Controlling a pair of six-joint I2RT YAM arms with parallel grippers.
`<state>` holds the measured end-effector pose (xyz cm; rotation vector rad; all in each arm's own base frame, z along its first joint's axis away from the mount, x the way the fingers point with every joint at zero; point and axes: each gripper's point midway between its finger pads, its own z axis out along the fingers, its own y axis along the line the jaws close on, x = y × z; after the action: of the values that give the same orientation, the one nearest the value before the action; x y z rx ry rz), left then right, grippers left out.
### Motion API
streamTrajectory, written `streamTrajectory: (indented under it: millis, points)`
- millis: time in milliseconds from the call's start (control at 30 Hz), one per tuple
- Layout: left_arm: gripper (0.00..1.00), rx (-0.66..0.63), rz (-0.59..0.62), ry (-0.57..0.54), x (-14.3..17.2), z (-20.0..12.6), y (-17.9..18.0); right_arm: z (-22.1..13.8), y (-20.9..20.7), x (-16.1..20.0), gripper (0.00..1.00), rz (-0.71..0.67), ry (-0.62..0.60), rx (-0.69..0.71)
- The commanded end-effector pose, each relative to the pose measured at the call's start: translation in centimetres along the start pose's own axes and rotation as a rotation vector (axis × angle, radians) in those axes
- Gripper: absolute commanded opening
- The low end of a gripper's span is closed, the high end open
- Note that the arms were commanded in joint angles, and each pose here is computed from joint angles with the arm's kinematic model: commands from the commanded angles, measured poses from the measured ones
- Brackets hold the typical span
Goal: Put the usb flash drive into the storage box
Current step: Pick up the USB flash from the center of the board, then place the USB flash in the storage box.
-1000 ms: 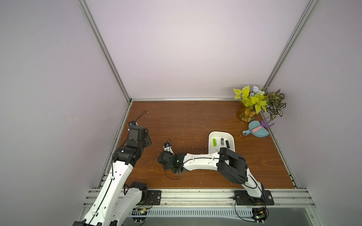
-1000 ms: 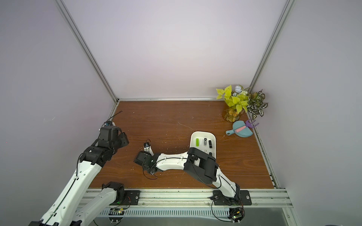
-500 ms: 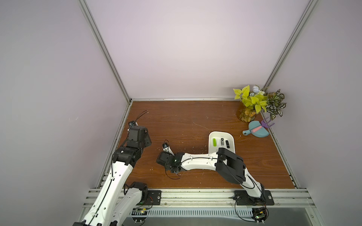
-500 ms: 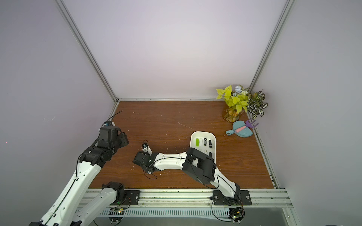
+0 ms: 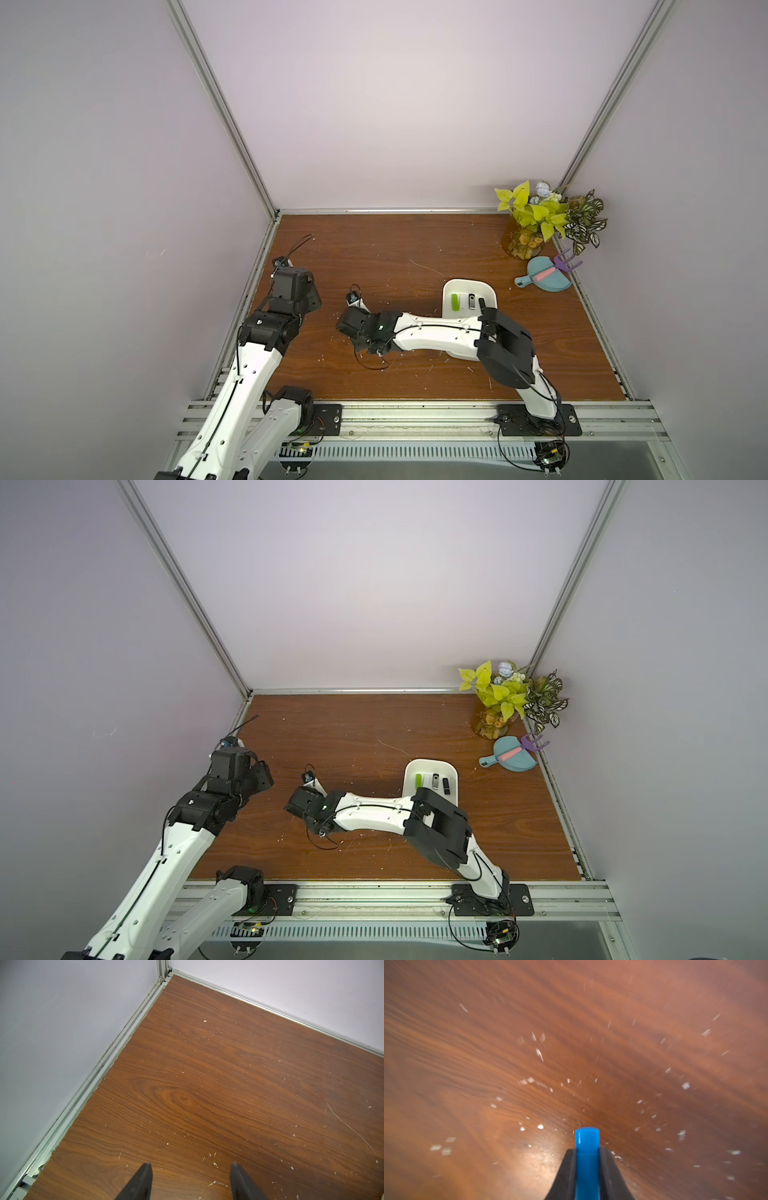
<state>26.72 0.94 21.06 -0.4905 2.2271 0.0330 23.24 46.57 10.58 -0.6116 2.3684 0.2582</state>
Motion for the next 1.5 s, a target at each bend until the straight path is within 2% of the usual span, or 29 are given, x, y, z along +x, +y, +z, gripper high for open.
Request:
streamTrajectory:
  millis: [0, 100, 200, 333, 467, 633, 800, 1267, 1467]
  points:
    - [0.59, -0.013, 0.001, 0.009, 0.3, 0.2, 0.4, -6.6, -3.0, -6.3, 0.09, 0.089, -0.152, -0.046]
    - [0.60, -0.013, -0.001, 0.011, 0.4, 0.3, 0.4, -9.4, -8.2, -7.7, 0.10, 0.186, -0.215, -0.014]
    - [0.59, -0.014, -0.001, 0.012, 0.4, 0.3, 0.4, -10.9, -14.4, -6.9, 0.10, 0.314, -0.264, 0.023]
    - [0.59, -0.015, -0.001, 0.015, 0.5, 0.4, 0.4, -10.8, -20.9, -3.2, 0.10, 0.453, -0.248, 0.081]
    - [0.60, -0.014, 0.000, 0.014, 0.5, 0.4, 0.4, -9.6, -24.2, 1.5, 0.11, 0.532, -0.194, 0.126]
    - [0.60, -0.019, 0.001, 0.022, 0.6, 0.6, 0.4, -7.4, -25.4, 6.6, 0.12, 0.597, -0.118, 0.121]
    - [0.60, -0.019, -0.002, 0.020, 0.6, 0.5, 0.4, -5.3, -25.0, 9.3, 0.12, 0.625, -0.052, 0.097]
    - [0.60, -0.015, 0.002, 0.031, 0.7, 0.7, 0.2, -2.5, -25.5, 10.2, 0.16, 0.627, -0.003, 0.153]
    - [0.60, -0.013, 0.005, 0.041, 0.9, 1.0, 0.1, -2.3, -25.4, 10.5, 0.29, 0.630, 0.010, 0.140]
